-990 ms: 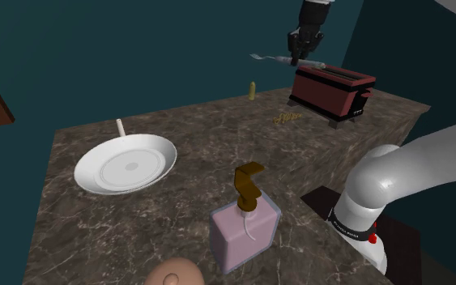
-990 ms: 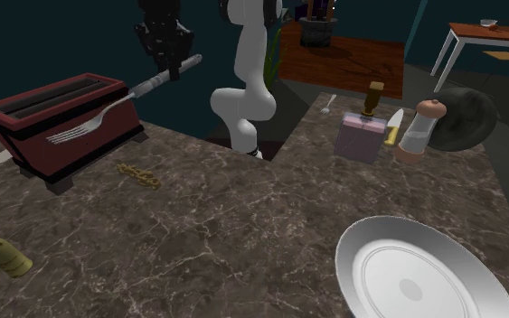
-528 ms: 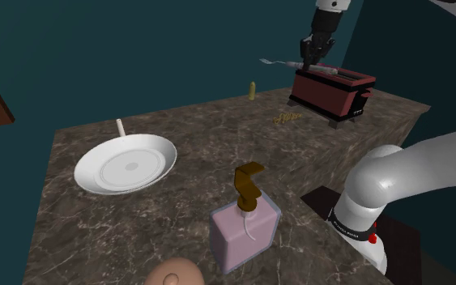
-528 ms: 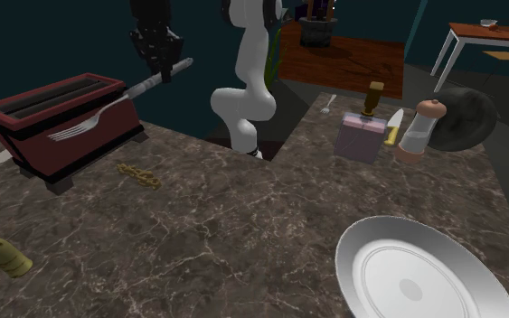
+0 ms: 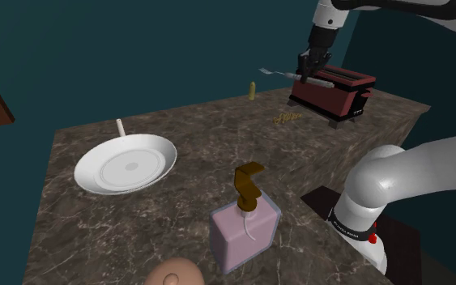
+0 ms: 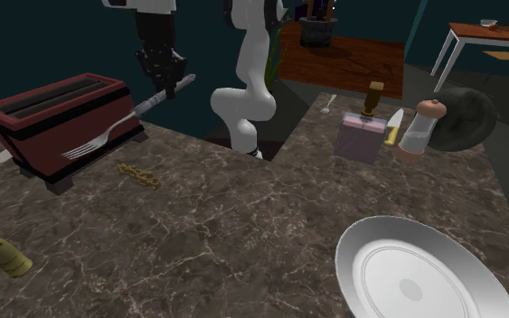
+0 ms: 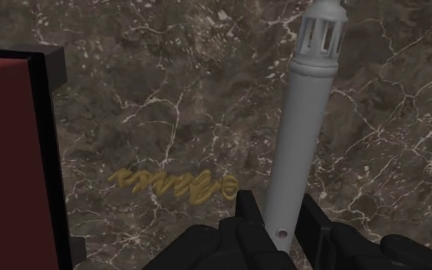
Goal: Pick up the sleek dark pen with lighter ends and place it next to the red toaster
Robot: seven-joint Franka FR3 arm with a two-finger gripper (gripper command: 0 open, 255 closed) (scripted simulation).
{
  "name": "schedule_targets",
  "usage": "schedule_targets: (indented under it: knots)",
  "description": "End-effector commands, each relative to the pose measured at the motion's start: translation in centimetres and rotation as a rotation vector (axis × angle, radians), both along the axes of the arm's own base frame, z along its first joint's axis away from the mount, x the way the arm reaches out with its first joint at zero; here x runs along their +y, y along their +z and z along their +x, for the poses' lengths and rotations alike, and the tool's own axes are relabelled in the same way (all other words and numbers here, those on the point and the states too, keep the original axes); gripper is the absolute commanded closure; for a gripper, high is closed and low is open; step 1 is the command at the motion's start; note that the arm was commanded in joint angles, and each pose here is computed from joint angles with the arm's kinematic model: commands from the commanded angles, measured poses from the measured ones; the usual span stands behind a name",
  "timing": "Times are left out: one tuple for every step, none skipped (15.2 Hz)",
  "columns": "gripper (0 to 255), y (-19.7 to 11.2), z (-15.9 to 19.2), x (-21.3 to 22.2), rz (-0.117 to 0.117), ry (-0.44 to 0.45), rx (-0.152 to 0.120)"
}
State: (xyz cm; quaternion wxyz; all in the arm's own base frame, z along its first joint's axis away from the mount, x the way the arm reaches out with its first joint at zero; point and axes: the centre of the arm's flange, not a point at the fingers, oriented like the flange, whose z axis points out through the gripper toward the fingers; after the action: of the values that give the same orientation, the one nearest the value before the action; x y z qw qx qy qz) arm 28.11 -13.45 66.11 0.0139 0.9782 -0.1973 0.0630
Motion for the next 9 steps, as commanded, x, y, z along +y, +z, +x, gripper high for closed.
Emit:
schedule_targets:
  knots:
    - [255,-1.2,0.1,0.0,0.000,0.000,0.000]
    - [255,-1.7,0.1,0.0,0.000,0.000,0.000]
    - [255,-2.2,0.1,0.0,0.000,0.000,0.000]
    - [255,-2.7,0.1,0.0,0.000,0.000,0.000]
    - [255,-3.3,0.1,0.0,0.000,0.000,0.000]
    - [255,-3.8,0.1,0.0,0.000,0.000,0.000]
    - [255,-4.3,0.1,0.0,0.000,0.000,0.000]
    - [255,-4.9,0.1,0.0,0.000,0.000,0.000]
    - [255,-5.4,0.1,0.0,0.000,0.000,0.000]
